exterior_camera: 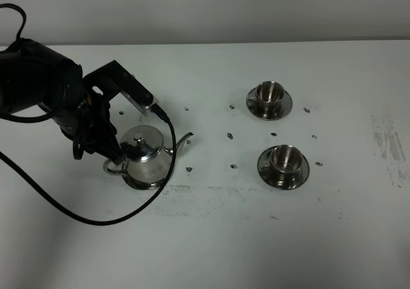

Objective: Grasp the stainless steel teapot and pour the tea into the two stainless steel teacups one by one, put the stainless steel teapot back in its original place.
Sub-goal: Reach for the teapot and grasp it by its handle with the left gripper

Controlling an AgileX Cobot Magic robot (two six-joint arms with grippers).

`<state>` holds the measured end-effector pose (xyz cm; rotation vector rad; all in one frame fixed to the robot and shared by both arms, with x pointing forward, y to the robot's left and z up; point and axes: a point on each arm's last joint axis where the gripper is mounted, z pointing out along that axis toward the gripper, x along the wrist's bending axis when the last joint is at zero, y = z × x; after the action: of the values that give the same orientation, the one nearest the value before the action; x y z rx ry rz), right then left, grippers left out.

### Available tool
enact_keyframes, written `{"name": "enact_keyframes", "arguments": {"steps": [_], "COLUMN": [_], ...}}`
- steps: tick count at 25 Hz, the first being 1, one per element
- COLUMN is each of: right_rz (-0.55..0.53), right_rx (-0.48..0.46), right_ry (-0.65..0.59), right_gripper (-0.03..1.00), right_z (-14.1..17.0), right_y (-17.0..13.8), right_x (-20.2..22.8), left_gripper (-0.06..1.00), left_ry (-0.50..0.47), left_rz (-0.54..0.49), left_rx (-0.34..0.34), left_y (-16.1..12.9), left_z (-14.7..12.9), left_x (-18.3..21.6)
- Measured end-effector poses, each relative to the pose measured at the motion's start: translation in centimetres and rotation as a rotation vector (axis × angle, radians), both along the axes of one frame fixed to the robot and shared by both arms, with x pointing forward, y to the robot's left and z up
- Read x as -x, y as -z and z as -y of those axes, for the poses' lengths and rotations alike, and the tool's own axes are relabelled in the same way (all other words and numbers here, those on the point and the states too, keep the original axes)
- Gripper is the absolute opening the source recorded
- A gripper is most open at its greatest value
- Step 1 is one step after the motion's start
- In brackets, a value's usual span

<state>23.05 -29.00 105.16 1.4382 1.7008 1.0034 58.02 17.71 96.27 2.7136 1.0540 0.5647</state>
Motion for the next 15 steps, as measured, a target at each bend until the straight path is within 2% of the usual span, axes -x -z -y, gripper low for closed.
{"name": "enact_keyframes", "arguments": {"steps": [15], "right_rz": [0.003], "right_rx": [-0.001], "right_ry": [0.001], "right_gripper": [0.59], "right_z": [0.00], "right_y": [-0.02], "right_x": [-0.01], "left_gripper": [0.31], "left_ry": [0.027], "left_rz": [-0.025], "left_rx": [-0.019], "left_y": [0.20], "left_z": [0.05], "left_x": [0.21]}}
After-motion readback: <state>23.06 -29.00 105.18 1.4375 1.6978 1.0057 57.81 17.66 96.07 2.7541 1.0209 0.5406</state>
